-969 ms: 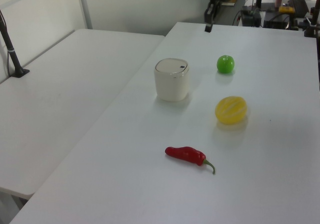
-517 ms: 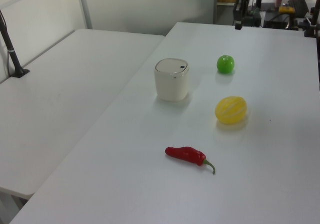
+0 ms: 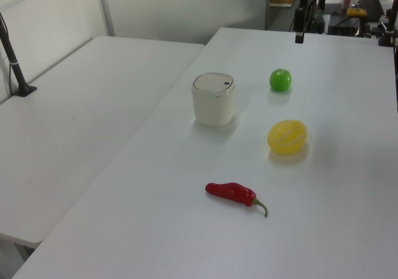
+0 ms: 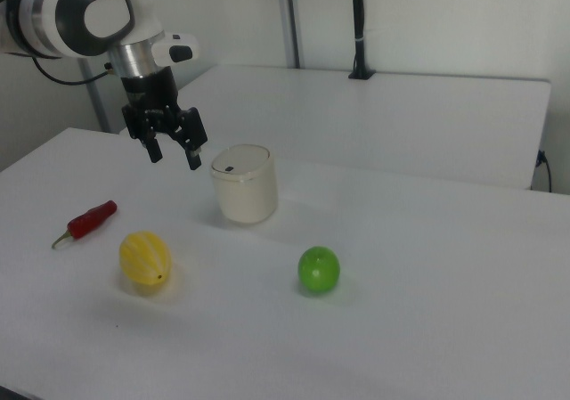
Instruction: Close garbage bin
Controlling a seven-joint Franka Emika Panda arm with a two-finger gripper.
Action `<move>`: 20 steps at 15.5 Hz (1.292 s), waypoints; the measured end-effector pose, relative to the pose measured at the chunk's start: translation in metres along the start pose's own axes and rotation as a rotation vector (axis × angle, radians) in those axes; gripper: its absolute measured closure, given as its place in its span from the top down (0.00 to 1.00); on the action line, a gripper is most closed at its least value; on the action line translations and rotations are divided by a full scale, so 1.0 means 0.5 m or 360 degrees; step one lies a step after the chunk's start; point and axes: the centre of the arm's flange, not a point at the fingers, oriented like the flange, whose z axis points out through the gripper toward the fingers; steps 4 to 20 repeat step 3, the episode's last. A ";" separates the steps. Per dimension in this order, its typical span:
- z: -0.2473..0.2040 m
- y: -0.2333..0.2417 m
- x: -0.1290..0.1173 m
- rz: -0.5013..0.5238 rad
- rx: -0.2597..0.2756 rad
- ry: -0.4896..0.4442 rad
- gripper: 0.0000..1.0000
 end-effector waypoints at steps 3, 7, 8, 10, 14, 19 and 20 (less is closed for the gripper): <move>-0.007 0.014 -0.001 0.0018 -0.0001 0.0010 1.00; -0.007 0.014 -0.001 0.0018 -0.0001 0.0010 1.00; -0.007 0.014 -0.001 0.0018 -0.0001 0.0010 1.00; -0.007 0.014 -0.001 0.0018 -0.0001 0.0010 1.00; -0.007 0.014 -0.001 0.0018 -0.0001 0.0010 1.00; -0.007 0.014 -0.001 0.0018 -0.0001 0.0010 1.00; -0.007 0.014 -0.001 0.0018 -0.0001 0.0010 1.00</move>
